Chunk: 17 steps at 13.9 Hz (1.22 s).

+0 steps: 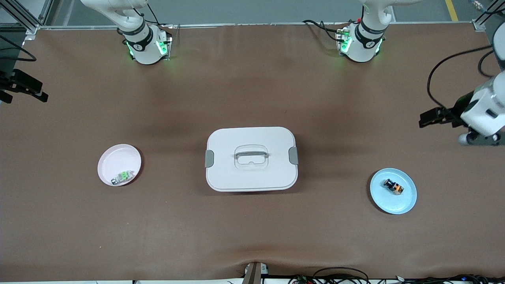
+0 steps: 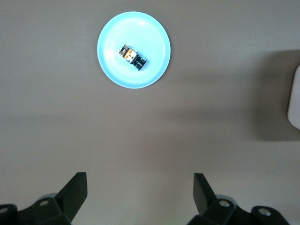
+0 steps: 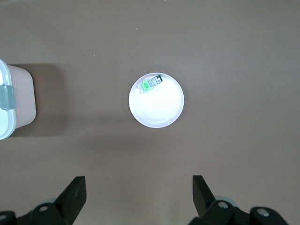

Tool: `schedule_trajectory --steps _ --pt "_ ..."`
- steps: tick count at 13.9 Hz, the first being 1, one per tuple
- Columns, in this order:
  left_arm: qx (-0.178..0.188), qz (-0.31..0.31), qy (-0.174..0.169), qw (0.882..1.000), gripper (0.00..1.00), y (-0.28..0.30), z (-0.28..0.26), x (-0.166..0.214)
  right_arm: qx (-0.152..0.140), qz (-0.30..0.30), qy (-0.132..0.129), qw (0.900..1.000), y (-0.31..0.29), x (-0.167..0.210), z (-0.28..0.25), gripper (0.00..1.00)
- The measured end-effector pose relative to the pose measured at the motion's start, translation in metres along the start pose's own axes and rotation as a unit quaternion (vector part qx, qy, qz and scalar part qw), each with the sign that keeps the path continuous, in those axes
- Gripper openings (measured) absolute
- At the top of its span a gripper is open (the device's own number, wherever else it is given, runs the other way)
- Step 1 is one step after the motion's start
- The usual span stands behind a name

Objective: Transfer orange switch to right arm and place
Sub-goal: 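Move the left gripper down over the orange switch on the blue plate, then lower the left gripper and close it on the orange switch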

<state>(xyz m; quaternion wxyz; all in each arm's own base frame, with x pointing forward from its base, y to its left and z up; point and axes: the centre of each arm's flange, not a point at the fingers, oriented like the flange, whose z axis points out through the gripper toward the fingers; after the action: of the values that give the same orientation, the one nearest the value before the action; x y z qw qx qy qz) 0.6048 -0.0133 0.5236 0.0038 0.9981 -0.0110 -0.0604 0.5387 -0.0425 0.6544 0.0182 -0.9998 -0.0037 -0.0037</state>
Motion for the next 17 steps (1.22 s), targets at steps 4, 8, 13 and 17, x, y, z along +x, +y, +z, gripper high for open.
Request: schedule_trajectory --steps 4,8,13,17 --pt "-0.003 0.017 0.003 1.0 1.0 -0.008 0.054 0.038 -0.014 -0.001 0.007 1.0 0.001 0.002 -0.001 1.0" --pt "-0.006 0.028 0.007 1.0 1.0 -0.027 0.104 0.065 -0.025 -0.004 0.009 1.0 0.0 0.002 -0.002 1.0" --pt "0.005 0.04 0.018 0.999 1.0 -0.028 0.165 0.093 -0.028 -0.004 0.013 1.0 0.0 0.003 -0.003 1.0" --pt "0.014 0.134 0.011 0.991 1.0 -0.022 0.209 0.106 -0.028 -0.004 0.013 1.0 0.0 0.003 -0.003 1.0"
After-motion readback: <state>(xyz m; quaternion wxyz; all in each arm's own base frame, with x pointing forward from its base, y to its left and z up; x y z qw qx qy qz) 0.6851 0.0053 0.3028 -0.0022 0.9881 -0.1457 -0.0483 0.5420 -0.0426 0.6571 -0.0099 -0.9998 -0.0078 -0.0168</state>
